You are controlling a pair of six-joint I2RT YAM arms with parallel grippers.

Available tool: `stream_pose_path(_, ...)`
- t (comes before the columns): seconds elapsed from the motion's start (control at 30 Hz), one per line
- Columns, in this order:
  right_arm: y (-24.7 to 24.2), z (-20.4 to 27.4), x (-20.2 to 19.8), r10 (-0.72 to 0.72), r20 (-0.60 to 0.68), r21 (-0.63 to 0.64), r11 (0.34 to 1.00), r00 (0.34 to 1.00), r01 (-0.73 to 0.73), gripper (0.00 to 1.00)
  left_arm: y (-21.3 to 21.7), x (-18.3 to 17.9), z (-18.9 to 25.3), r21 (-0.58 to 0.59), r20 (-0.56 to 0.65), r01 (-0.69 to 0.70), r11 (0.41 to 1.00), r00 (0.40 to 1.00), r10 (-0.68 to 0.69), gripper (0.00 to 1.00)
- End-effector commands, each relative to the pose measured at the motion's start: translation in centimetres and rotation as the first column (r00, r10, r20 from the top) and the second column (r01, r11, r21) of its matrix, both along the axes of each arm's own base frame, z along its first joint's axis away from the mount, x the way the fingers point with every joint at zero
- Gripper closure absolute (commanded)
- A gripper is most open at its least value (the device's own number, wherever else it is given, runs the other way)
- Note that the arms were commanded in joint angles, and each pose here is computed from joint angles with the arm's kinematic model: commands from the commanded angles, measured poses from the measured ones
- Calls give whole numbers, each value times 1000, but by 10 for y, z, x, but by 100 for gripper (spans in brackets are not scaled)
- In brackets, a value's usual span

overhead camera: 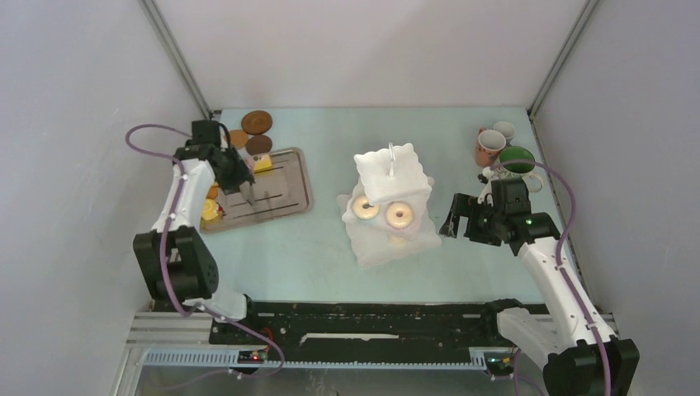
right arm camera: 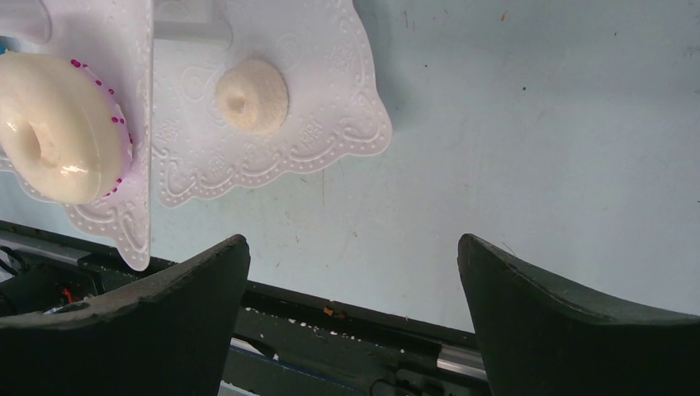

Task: Serve the afternoon tea
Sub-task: Pick up the desert from the tray.

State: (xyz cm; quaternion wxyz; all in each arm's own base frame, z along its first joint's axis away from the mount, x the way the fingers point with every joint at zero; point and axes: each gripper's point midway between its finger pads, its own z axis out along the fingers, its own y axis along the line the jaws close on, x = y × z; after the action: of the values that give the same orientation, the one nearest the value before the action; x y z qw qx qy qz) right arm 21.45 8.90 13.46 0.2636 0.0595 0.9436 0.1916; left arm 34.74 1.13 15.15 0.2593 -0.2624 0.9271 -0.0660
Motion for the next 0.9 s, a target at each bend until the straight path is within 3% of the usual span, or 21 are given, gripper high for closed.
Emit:
stream_pose_path(0.0,1,8,8,-2,32,11,1000,999,2,1,14,37,32,-122,101,35,992,995,-22,55)
stream_pose_path(0.2,2,5,8,2,15,11,1000,1000,-2,1,32,66,43,-210,132,21,977,991,7,56)
stream_pose_path(0.4,2,-1,8,4,-10,13,1000,1000,-3,1,20,79,29,-315,94,58,947,995,-30,58)
stream_pose_path(0.57,1,-1,8,1,-10,13,1000,1000,-1,2,31,92,22,-288,76,51,956,997,-30,57)
stream_pose_path(0.87,2,0,8,6,-12,19,1000,1000,-6,2,37,108,6,-339,46,47,940,998,-33,58)
